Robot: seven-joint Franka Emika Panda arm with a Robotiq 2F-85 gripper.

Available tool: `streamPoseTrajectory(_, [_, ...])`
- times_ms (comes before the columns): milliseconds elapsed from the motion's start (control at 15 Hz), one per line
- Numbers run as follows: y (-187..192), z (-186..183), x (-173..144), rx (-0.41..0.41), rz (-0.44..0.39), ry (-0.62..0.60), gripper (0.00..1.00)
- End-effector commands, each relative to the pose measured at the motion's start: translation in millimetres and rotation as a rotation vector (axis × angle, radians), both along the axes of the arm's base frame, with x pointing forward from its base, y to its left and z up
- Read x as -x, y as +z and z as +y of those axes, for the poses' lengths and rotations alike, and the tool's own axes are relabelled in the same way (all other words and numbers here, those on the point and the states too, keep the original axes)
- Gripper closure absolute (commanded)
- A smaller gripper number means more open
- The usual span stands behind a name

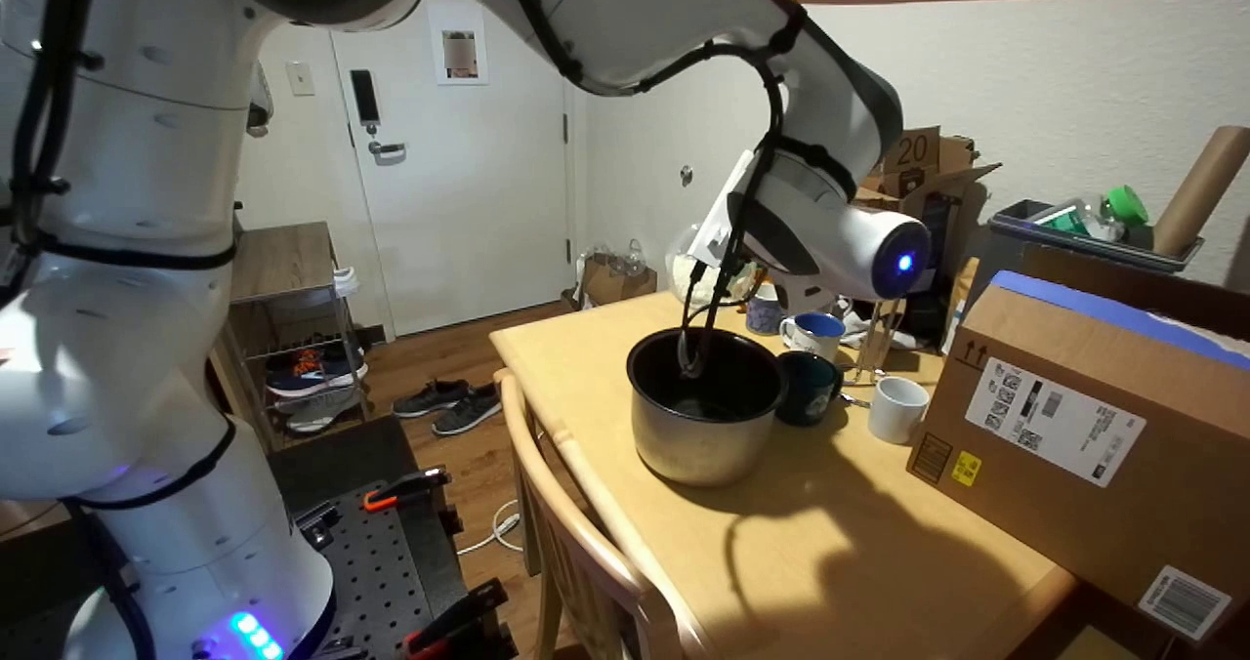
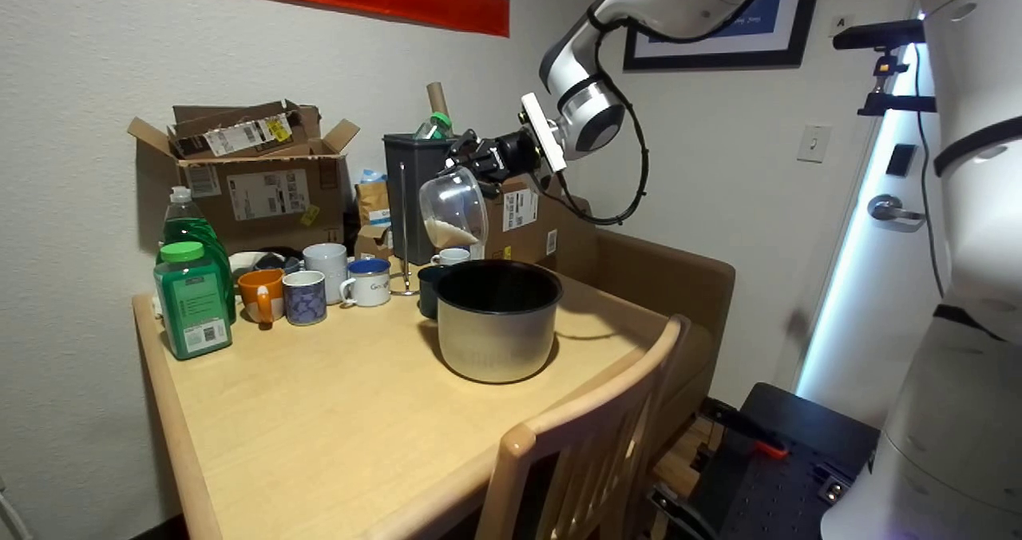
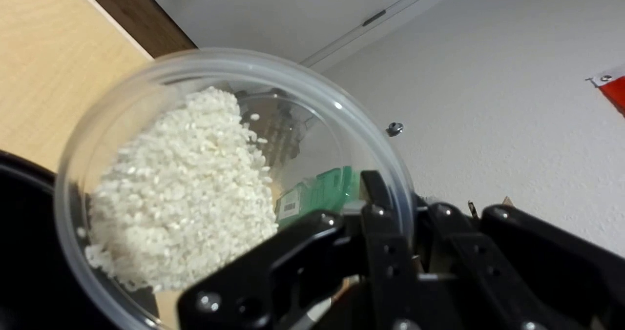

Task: Pick the bowl and pour its contents into the bucket

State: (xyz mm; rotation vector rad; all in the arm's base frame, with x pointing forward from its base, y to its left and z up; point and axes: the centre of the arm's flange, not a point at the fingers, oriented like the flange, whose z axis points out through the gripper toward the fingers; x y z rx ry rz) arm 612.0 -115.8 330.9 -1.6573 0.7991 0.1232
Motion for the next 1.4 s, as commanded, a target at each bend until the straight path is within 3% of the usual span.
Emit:
streamPoseTrajectory(0, [-2.3, -14.3, -4.7, -0.075, -0.002, -0.013, 0.98])
streamPoseTrajectory(533, [-7.7, -13.6, 3.7, -0.099, 0.005, -0.021, 0.98])
streamPoseTrajectory(1333, [-14.1, -27.3, 9.0, -0.215, -0.004, -0.014, 0.98])
